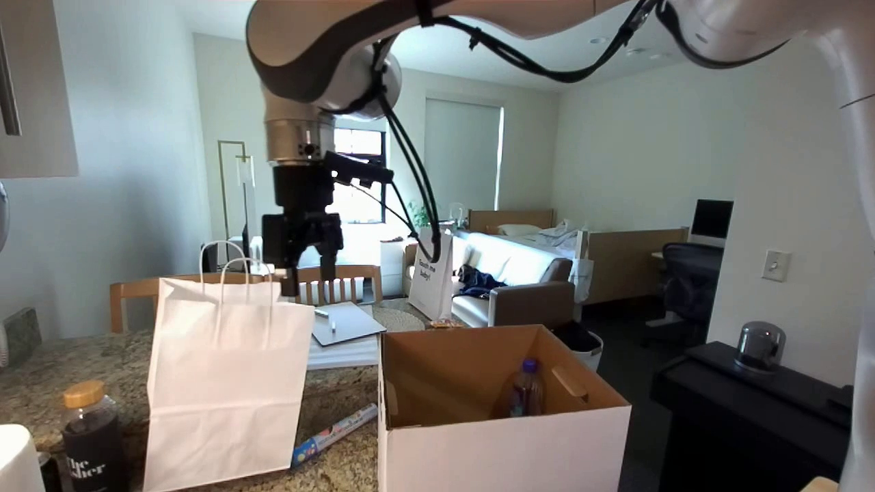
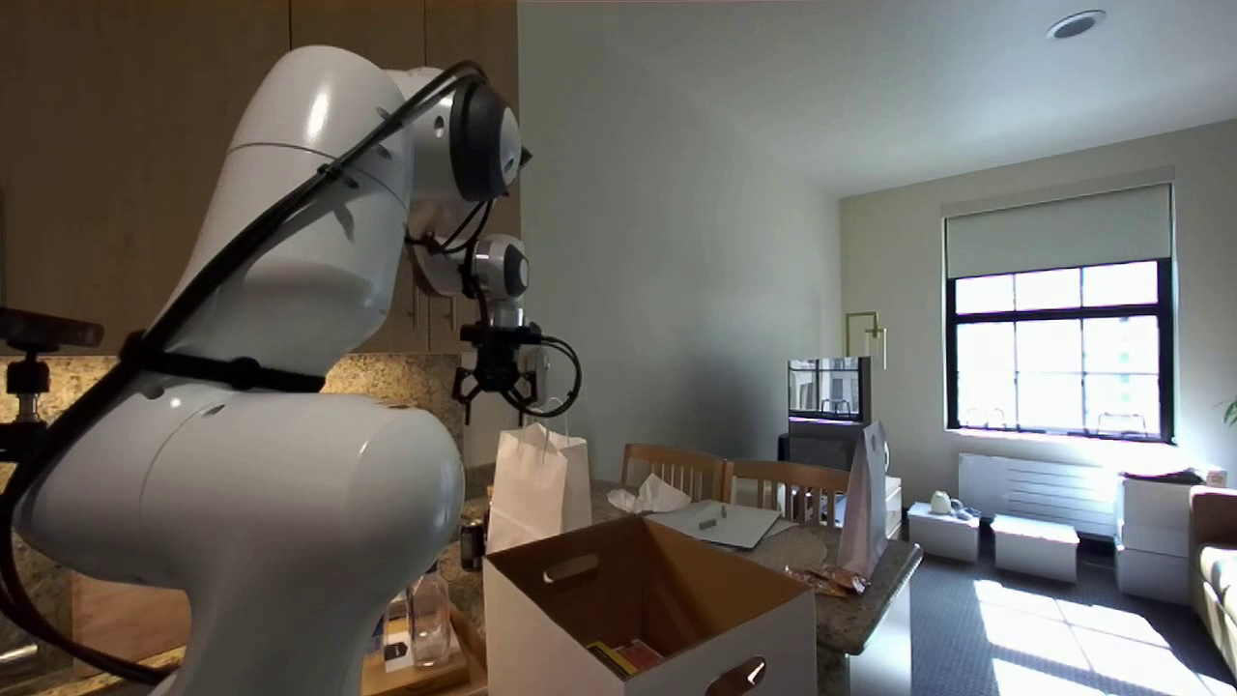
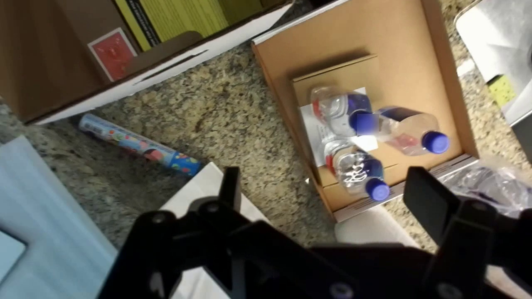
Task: Remove the water bottles from the box
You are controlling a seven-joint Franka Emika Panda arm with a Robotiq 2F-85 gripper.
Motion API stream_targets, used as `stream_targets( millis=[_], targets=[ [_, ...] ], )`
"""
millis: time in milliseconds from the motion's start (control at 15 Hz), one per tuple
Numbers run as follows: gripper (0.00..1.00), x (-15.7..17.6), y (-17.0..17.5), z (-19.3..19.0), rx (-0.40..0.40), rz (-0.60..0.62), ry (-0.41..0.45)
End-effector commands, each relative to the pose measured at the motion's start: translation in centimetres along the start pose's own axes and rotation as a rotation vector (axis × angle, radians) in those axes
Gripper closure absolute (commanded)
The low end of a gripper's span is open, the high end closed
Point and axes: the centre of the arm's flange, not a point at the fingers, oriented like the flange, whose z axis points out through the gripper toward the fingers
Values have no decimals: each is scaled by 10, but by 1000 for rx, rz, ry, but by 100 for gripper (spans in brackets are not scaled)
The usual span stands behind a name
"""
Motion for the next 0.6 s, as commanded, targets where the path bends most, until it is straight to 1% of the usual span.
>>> stream_targets(
  millis=[0, 267, 533],
  targets=[
    [0, -68, 35, -15, -49, 166, 102],
    [0, -123, 71, -21, -86, 353, 204],
    [0, -170, 88, -12, -87, 532, 280]
  ],
)
